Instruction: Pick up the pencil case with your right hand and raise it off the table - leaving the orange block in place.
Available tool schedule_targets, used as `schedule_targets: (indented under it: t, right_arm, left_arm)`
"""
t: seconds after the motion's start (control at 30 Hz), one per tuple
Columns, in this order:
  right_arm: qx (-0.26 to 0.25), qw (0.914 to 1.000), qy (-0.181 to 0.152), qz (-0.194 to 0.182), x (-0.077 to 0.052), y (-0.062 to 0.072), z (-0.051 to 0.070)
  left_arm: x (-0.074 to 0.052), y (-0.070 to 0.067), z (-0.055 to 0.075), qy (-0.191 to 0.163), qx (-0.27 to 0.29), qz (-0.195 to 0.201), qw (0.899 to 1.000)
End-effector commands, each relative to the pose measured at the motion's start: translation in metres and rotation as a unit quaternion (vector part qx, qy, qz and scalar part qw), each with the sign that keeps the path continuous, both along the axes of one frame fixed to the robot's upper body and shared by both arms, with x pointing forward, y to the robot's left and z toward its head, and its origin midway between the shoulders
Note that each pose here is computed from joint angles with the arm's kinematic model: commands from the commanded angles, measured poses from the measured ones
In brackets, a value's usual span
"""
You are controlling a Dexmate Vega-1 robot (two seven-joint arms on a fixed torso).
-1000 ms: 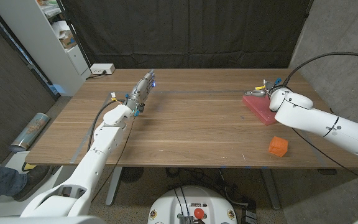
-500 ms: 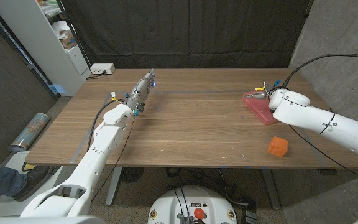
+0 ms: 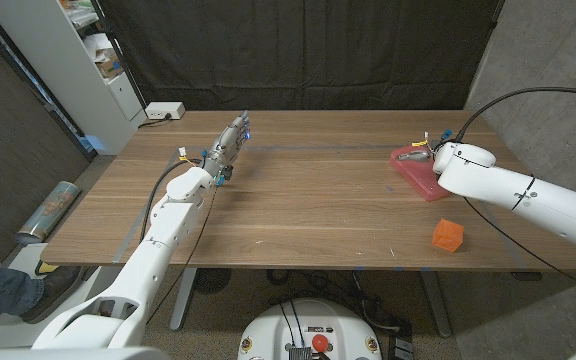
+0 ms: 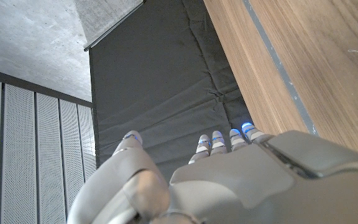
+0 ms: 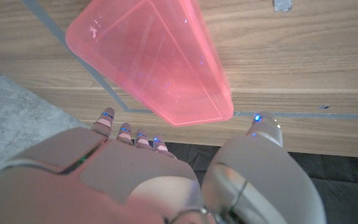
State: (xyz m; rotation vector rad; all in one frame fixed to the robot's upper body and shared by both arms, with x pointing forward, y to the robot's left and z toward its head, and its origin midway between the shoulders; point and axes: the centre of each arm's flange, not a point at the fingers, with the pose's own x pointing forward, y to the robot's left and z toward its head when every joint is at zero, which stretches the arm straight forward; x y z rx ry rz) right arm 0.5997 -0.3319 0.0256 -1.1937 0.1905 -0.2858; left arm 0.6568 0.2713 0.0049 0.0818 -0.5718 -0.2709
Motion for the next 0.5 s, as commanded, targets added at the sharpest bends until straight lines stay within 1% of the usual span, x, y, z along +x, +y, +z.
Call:
schedule_targets:
  t: [0.03,0.5]
  right_arm:
    - [0.003,0.9997,0.021,-0.012,0.0111,-0.0048,-0.0046]
    - [0.009,0.9994,0.031,-0.016,0.0195,-0.0083,-0.0108]
  left_arm:
    - [0.0008,0.0012,-0.0037,0.005,-0.003,0.002,1.000]
    - [0.0023,-0.0012,-0.0048,0.007,-0.001,0.003,1.000]
